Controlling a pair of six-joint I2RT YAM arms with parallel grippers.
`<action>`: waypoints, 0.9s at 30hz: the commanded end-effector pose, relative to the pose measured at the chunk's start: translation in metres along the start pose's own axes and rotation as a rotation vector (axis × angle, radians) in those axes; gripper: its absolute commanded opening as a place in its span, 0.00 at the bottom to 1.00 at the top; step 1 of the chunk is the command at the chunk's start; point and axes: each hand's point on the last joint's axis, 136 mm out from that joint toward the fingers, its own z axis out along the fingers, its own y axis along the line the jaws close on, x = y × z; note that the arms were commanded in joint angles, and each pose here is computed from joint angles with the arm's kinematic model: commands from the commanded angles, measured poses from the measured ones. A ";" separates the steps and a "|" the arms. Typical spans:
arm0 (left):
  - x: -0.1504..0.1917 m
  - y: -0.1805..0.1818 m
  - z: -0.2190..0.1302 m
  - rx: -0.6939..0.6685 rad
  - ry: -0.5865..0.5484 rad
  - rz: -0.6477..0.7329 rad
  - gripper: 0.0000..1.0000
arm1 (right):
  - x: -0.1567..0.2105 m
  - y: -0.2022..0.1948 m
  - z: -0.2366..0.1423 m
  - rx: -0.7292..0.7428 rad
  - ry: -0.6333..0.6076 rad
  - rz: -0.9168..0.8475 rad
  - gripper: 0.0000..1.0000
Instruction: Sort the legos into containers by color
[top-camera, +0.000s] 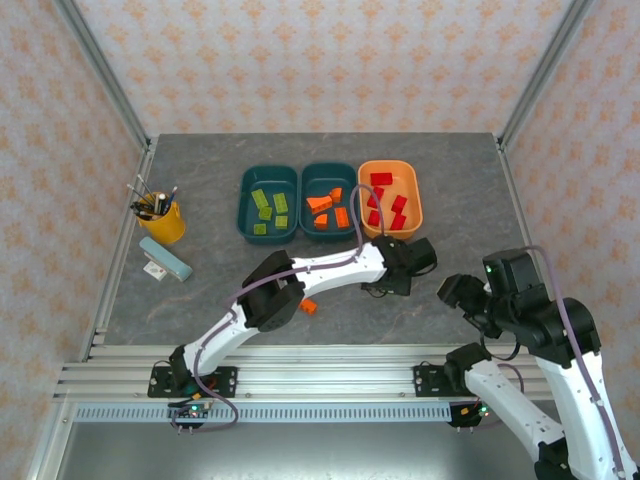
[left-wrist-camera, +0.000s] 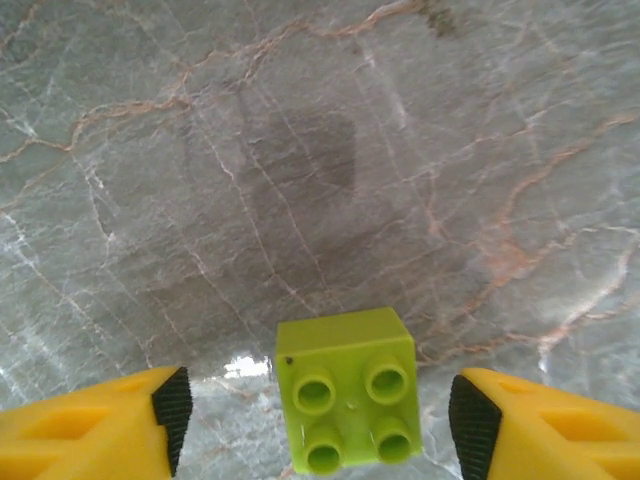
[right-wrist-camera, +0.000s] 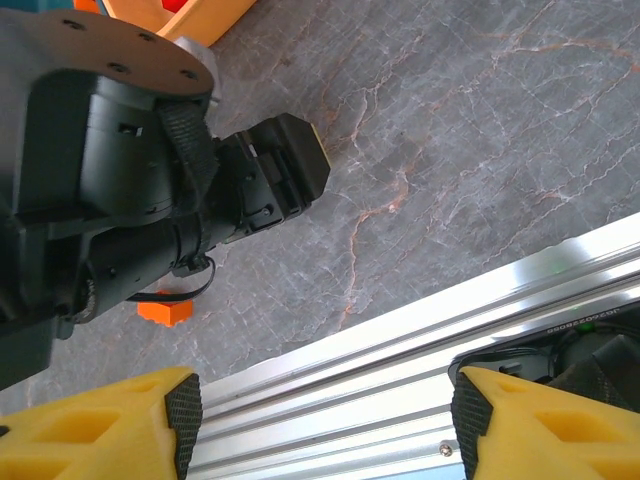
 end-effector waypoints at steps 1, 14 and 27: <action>0.001 0.004 0.004 -0.046 -0.006 -0.006 0.65 | 0.003 -0.005 -0.004 0.008 0.003 0.004 0.68; -0.001 0.007 0.007 -0.067 -0.019 0.008 0.33 | 0.002 -0.001 0.001 -0.004 0.005 -0.005 0.66; -0.067 0.086 -0.090 -0.002 -0.132 -0.170 0.31 | -0.005 0.097 0.000 -0.482 0.010 -0.192 0.67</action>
